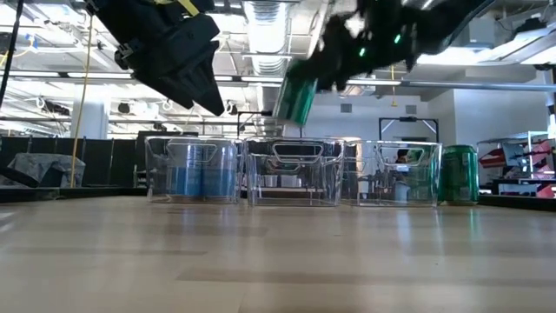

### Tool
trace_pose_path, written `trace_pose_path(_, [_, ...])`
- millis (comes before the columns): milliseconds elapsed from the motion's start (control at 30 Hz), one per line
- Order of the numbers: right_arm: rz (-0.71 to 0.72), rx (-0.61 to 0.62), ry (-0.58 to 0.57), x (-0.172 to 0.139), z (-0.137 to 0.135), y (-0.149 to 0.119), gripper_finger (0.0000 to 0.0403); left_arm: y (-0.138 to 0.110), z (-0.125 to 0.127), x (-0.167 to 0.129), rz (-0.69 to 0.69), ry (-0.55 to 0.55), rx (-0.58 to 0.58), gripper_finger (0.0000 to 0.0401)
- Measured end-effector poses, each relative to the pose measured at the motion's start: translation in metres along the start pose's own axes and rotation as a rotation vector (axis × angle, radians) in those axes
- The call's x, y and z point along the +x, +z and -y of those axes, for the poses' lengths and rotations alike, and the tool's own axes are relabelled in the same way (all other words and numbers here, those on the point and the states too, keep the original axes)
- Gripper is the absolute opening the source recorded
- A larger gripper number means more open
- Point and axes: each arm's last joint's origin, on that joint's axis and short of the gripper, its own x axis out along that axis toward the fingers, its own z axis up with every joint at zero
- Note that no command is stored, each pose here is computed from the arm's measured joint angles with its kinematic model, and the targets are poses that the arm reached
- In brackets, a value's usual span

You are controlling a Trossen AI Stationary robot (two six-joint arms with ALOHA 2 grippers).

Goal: Sort soda cans
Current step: Put the green soda can into the middle transparent bin

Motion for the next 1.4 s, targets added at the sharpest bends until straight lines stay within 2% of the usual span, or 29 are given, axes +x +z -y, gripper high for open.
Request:
trace_pose_path(167, [-0.062,0.033,-0.051,0.034,0.025,-0.025,0.0302,0.0,-0.001,0.001,0.006,0.012,0.016,0.0391])
trace_pose_path(300, [-0.116,0.05,-0.038,0.065,0.041,-0.034,0.0302,0.003,-0.003,0.005,0.021,0.036,0.011,0.0391])
trace_pose_path(467, [-0.194,0.065,-0.037,0.091,0.05,-0.042,0.0302,0.003,-0.004,0.008,-0.033,0.013,0.018,0.0391])
trace_pose_path(967, [-0.316,0.1,-0.058,0.107,0.069,-0.081,0.0308,0.005,-0.007,0.012,-0.043,0.034,0.044,0.0391])
trace_pose_path(1400, [-0.223,0.086,-0.068,0.107,0.079,-0.073,0.0372,0.01,-0.013,0.022,-0.057,0.063,0.024,0.0391])
